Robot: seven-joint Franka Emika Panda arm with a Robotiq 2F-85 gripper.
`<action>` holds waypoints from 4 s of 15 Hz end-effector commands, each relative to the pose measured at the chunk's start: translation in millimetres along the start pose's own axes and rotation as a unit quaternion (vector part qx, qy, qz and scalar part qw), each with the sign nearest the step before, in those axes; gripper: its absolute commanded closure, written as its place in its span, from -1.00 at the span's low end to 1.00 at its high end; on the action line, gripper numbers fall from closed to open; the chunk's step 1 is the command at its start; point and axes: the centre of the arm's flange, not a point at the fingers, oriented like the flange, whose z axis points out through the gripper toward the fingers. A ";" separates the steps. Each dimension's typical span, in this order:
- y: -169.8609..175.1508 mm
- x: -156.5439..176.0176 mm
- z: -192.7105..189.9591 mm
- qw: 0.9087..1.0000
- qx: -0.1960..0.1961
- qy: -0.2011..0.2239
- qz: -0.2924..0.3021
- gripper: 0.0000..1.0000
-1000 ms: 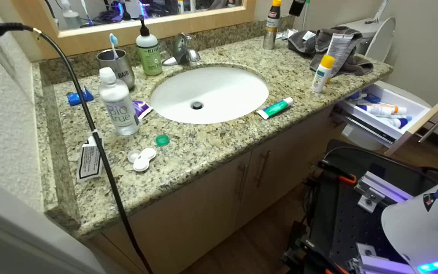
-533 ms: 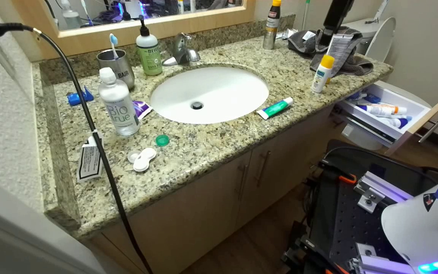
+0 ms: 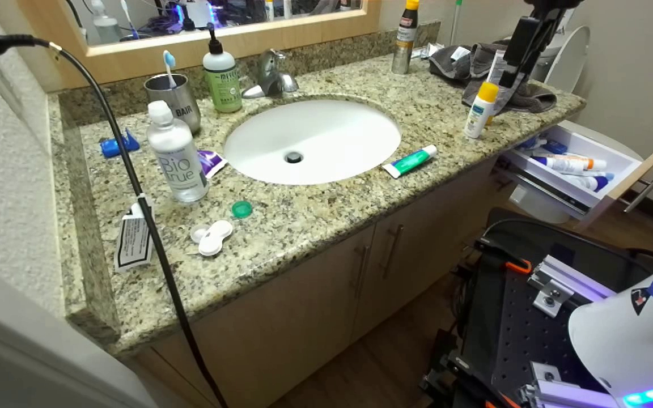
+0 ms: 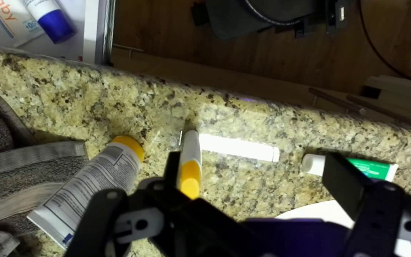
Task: Close the upper drawer
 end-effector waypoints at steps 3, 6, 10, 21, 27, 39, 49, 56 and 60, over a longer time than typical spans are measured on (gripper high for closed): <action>1.9 -21.0 7.5 1.000 0.006 0.023 0.010 -1.00; 23.5 -51.7 25.1 0.998 0.018 0.040 0.048 -1.00; 47.9 -87.7 44.9 0.988 0.032 0.062 0.139 -1.00; 73.1 -94.4 51.4 0.977 0.022 0.035 0.211 -1.00; 126.6 -149.3 91.7 0.930 0.007 0.030 0.367 -1.00; 132.0 -175.8 126.6 0.908 -0.013 -0.025 0.419 -1.00; 179.7 -300.0 162.0 0.863 -0.050 -0.018 0.503 -1.00; 172.5 -304.2 173.5 0.853 -0.092 -0.036 0.512 -1.00; 171.3 -297.8 181.1 0.850 -0.099 -0.040 0.516 -1.00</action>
